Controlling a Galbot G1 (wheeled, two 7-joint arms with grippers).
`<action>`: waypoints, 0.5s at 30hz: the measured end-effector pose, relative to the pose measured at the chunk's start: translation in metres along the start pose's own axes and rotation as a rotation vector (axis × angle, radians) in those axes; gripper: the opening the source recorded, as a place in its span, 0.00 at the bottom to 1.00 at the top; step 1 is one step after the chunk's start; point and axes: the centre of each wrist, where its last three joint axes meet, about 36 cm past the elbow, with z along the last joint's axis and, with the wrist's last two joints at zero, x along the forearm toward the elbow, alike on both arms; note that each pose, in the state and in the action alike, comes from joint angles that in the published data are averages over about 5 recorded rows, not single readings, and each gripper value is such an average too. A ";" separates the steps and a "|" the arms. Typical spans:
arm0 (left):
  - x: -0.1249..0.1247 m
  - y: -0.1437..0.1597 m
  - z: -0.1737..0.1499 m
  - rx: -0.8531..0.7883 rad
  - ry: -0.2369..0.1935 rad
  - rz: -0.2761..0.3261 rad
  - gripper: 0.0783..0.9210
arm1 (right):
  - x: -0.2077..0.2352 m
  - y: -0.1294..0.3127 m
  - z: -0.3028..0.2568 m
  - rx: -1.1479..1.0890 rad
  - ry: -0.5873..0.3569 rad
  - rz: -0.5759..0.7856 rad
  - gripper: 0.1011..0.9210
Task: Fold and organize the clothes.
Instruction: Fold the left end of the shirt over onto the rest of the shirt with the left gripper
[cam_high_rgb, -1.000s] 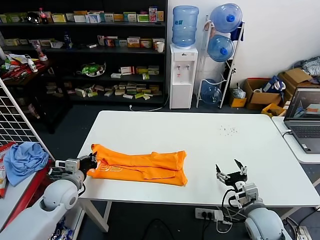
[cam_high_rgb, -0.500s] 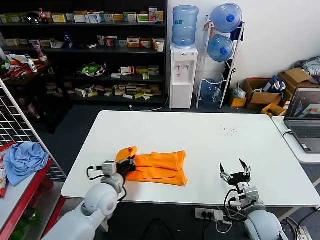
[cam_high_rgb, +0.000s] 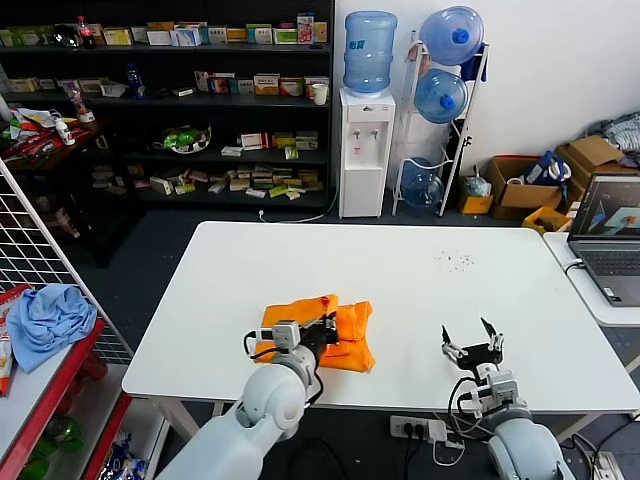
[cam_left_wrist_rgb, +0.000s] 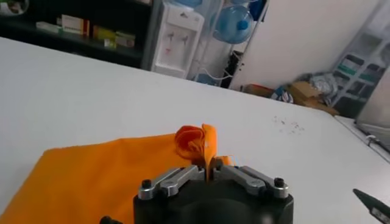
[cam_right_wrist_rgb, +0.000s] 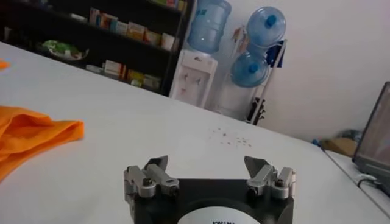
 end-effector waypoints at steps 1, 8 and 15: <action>-0.002 -0.004 0.001 0.004 -0.004 0.008 0.15 | 0.000 0.001 -0.001 -0.002 -0.001 0.000 0.88; -0.016 -0.018 0.007 0.054 -0.048 0.029 0.39 | -0.001 0.009 -0.001 -0.011 0.002 -0.005 0.88; -0.016 -0.014 0.010 0.086 -0.083 0.028 0.63 | 0.000 0.012 -0.003 -0.008 0.003 -0.014 0.88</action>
